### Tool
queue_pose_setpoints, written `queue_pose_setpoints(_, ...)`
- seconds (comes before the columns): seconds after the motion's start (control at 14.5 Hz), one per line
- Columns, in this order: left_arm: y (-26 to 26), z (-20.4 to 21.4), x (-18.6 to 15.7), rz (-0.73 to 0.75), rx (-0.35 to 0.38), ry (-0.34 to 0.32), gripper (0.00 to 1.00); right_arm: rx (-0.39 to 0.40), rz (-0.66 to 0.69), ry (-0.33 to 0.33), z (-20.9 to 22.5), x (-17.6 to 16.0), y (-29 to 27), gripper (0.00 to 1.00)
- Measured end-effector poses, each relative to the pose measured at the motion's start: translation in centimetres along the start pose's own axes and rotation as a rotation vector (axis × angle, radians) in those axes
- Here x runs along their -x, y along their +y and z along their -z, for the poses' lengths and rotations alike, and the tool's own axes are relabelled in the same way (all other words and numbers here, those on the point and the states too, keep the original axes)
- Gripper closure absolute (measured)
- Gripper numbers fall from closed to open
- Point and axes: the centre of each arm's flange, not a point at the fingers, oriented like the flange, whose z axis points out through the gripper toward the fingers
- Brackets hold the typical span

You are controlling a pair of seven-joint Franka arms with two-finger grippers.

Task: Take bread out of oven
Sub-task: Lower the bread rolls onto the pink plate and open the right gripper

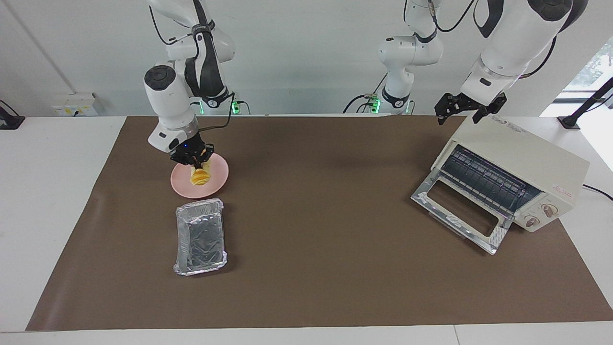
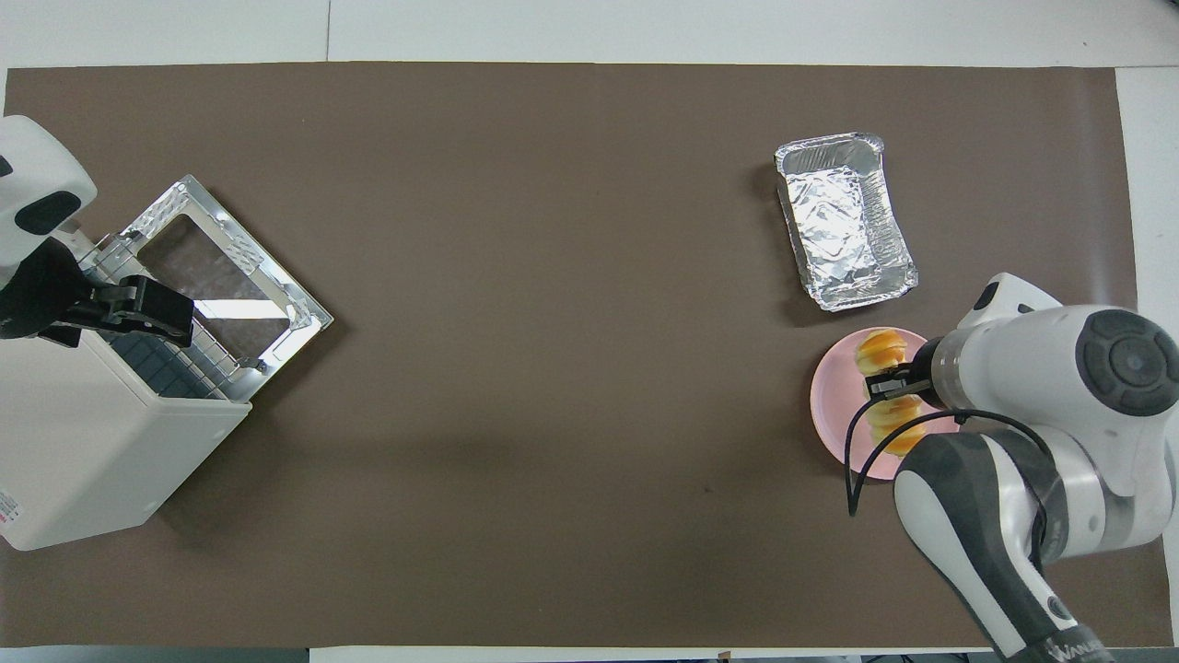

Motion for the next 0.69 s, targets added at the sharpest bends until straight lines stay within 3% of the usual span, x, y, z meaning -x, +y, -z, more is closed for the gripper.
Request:
queue_pose_setpoints(0.28,0.0,0.0,0.0,0.0,0.0,0.0,0.0,0.002,-0.012,0.032,-3.0,2.5,0.3,0.93)
queue_pose_setpoints(0.69,0.0,0.0,0.0,0.0,0.0,0.0,0.0,0.002,-0.013,0.037,-3.5,2.8,0.3,0.93)
